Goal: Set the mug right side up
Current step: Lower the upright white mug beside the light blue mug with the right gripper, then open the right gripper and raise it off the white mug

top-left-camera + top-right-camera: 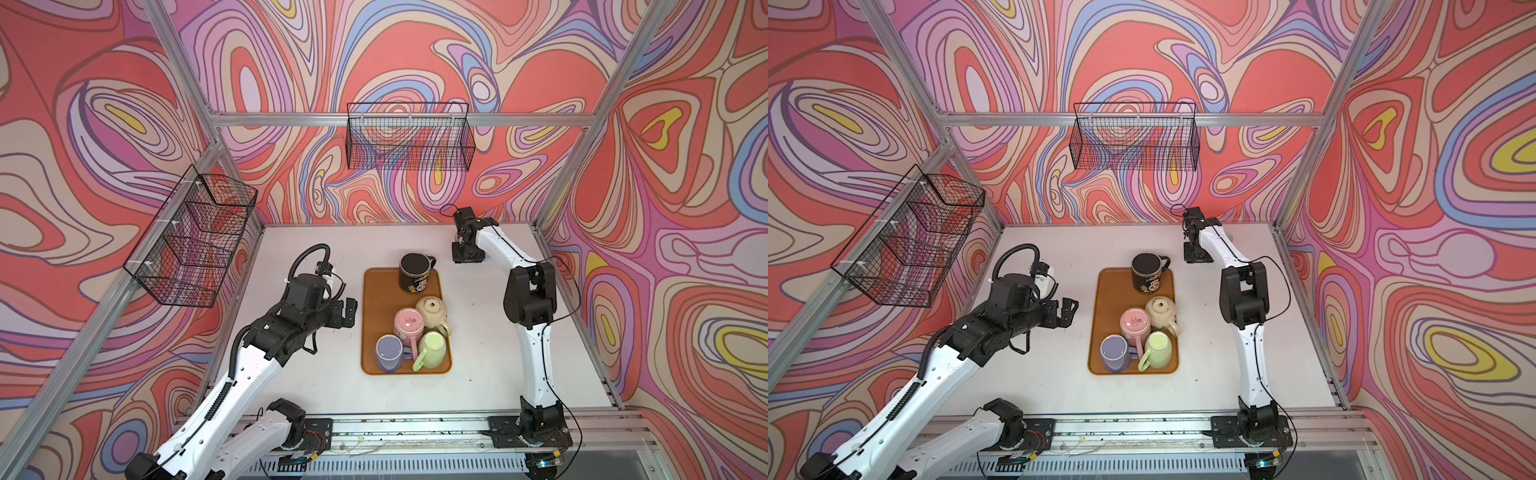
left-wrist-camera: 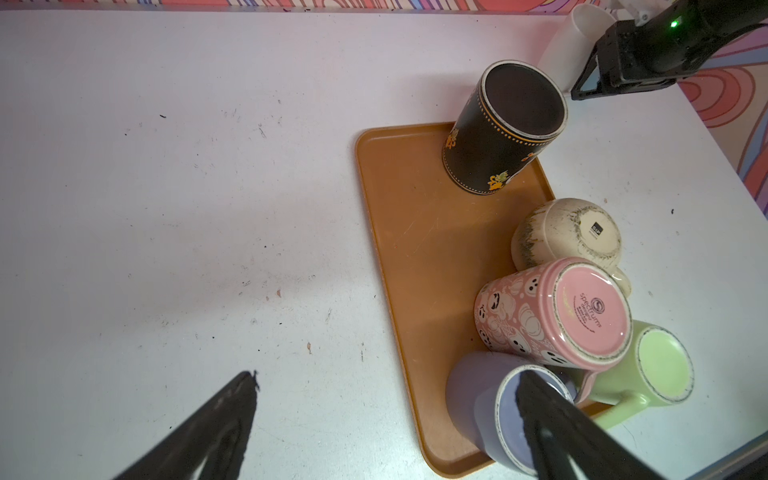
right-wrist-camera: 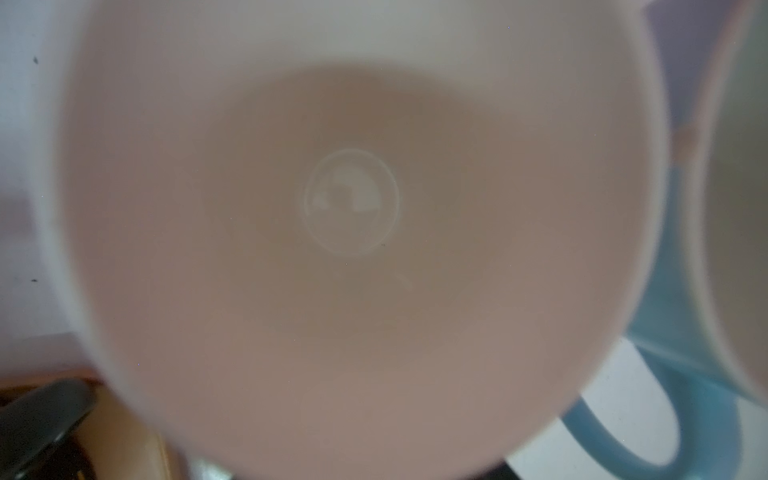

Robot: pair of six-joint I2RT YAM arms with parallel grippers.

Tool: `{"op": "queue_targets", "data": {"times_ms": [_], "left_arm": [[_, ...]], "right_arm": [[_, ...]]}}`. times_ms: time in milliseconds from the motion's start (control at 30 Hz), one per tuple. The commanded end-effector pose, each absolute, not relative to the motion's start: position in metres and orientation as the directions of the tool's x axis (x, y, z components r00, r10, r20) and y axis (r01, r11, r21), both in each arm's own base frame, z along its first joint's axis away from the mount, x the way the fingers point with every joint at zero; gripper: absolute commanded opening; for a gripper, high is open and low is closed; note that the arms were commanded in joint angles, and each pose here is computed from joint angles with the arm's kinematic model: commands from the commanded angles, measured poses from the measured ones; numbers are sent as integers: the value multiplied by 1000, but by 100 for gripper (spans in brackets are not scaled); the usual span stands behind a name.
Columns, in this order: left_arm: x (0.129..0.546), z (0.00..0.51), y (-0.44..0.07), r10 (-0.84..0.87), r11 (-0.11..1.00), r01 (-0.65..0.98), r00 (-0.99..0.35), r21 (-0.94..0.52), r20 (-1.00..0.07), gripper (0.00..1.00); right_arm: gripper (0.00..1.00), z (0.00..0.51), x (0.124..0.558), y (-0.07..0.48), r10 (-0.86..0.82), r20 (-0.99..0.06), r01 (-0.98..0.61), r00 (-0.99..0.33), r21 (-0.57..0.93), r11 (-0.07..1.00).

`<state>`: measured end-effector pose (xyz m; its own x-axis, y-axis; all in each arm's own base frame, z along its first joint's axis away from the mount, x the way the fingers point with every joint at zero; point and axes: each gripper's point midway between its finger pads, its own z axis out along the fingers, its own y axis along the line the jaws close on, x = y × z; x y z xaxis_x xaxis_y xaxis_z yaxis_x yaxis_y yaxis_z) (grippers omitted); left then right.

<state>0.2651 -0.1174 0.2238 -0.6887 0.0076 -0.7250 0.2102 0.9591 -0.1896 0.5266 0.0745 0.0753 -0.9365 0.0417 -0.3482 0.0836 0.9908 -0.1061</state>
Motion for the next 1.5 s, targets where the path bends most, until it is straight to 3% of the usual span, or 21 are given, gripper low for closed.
{"op": "queue_targets", "data": {"times_ms": [0,500,767,1467], "left_arm": [[260,215,-118,38,958,225,-711,-176,-702,100],[258,217,-119,43,956,234,-705,-175,-707,100],[258,217,-119,46,956,236,-706,-174,-707,100],[258,214,-119,60,958,239,-712,-160,-700,100]], "right_arm": [[49,111,528,75,54,-411,92,-910,-74,993],[51,170,506,75,56,-493,91,-868,-47,995],[52,194,483,113,-16,-529,14,-848,-53,999],[52,104,500,176,-68,-397,-69,-915,-11,998]]}}
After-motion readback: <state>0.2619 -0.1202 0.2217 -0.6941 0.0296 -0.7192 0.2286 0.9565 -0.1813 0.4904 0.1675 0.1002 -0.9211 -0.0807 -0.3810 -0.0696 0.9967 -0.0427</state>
